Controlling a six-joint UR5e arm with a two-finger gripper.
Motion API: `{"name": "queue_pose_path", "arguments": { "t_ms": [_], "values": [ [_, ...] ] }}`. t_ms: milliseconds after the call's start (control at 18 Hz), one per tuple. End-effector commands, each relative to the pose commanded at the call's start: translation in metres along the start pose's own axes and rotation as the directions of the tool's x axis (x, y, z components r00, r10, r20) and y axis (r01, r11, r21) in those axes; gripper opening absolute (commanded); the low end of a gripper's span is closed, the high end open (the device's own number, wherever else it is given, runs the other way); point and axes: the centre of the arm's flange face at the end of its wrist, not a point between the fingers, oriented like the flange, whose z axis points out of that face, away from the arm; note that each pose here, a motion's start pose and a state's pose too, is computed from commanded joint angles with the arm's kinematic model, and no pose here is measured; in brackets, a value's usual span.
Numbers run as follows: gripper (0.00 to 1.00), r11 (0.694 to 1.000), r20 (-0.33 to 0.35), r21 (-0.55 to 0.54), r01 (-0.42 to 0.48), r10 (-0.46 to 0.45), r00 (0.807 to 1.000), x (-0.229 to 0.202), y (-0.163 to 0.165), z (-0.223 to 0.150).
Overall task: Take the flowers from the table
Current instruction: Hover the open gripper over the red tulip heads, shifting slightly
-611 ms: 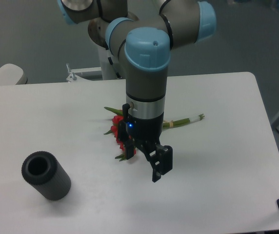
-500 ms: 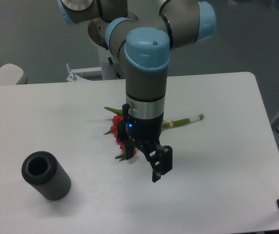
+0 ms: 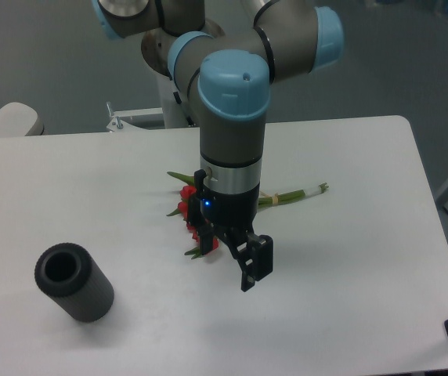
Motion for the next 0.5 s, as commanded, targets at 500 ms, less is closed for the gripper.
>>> {"name": "queue_pose_path", "arguments": {
  "t_ms": [500],
  "values": [
    [0.99, 0.999, -0.078, -0.042, 0.01, -0.013, 0.997, 0.027, 0.013, 0.023]
  ]
}}
